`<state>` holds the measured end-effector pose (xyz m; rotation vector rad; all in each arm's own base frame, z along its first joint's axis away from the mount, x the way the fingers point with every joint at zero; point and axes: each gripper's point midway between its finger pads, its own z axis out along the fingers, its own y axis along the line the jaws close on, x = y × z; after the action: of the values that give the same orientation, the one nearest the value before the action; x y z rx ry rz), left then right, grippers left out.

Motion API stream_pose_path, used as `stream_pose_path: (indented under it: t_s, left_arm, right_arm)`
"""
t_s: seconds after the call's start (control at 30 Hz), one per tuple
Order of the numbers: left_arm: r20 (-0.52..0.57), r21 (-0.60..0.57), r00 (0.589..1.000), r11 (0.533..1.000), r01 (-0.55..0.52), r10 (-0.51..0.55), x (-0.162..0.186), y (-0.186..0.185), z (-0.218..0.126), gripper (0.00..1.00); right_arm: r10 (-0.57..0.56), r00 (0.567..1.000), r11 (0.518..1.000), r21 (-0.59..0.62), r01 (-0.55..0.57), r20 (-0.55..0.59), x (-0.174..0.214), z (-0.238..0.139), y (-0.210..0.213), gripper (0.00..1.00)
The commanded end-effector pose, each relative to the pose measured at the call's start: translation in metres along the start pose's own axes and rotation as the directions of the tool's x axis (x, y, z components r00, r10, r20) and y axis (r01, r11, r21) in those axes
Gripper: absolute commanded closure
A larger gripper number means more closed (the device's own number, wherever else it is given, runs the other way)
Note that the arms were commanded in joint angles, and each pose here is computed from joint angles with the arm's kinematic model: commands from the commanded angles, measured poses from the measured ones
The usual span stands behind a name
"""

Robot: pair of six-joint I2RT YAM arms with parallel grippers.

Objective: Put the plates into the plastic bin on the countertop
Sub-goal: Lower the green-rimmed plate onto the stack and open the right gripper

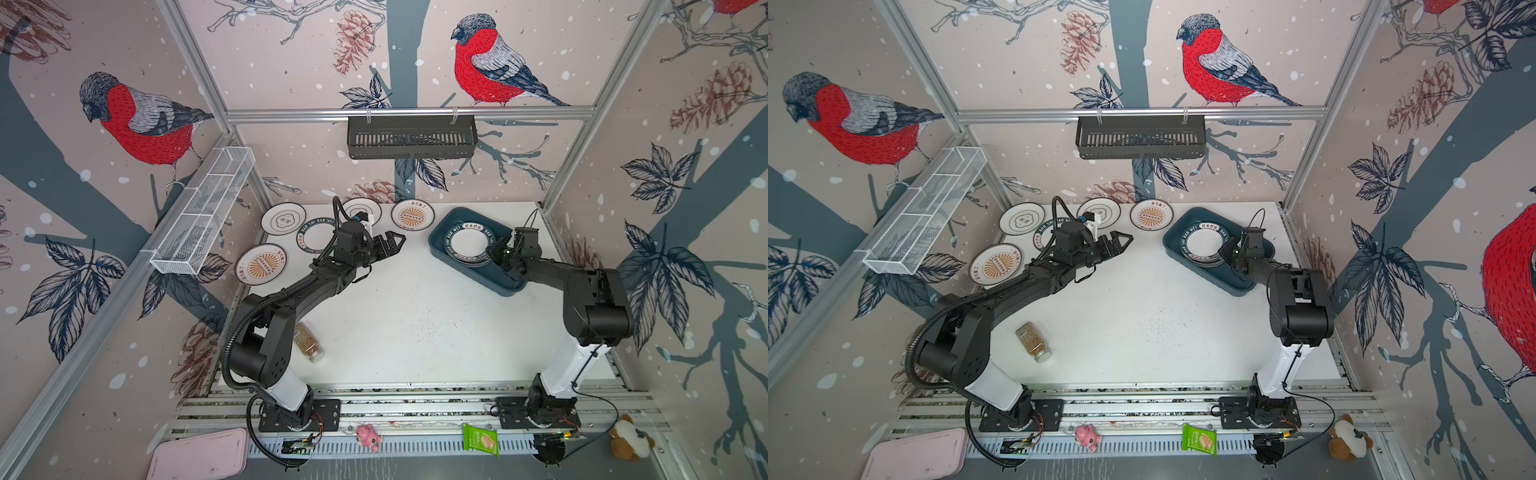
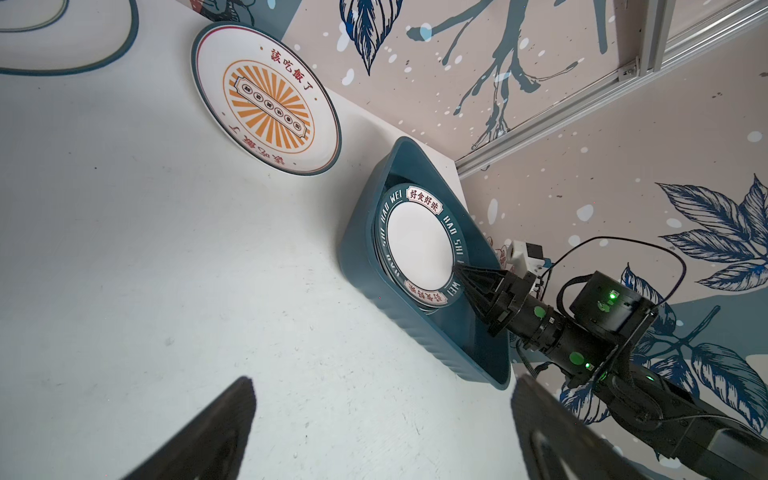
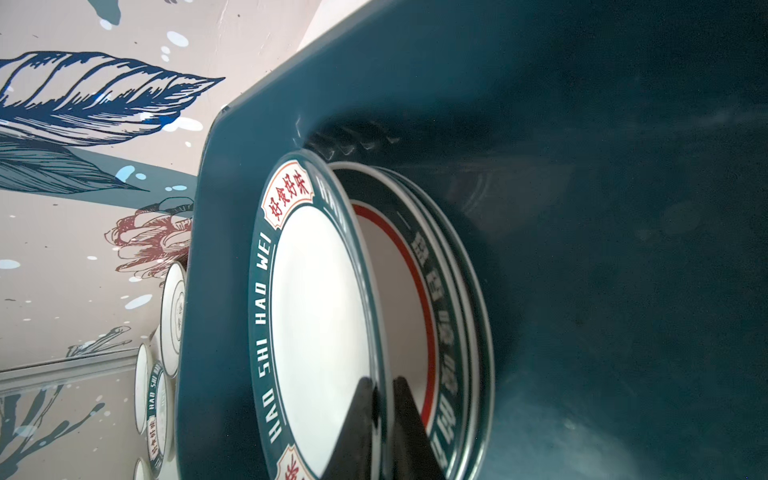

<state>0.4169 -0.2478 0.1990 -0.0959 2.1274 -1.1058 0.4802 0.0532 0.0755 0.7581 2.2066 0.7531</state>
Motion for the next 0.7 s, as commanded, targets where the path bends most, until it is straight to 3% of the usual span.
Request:
stream_pose_path:
  t_s: [0.0, 0.47, 0.67]
  left_arm:
    - [0.014, 0.034, 1.0, 0.999, -0.026, 0.026, -0.005, -0.008, -0.004, 0.04]
    - [0.031, 0.029, 0.999, 0.999, -0.029, 0.028, -0.002, -0.005, -0.016, 0.04]
    - [0.046, 0.02, 0.999, 0.999, -0.03, 0.029, -0.003, -0.004, -0.023, 0.04]
  right_arm:
    - [-0.012, 1.0, 1.0, 0.024, 0.011, 0.003, 0.002, -0.003, -0.004, 0.84]
    - [-0.027, 1.0, 0.999, 0.043, 0.028, -0.004, 0.005, -0.009, -0.005, 0.66]
    - [-0.04, 0.999, 0.998, 0.053, 0.039, 0.009, 0.002, -0.015, -0.003, 0.42]
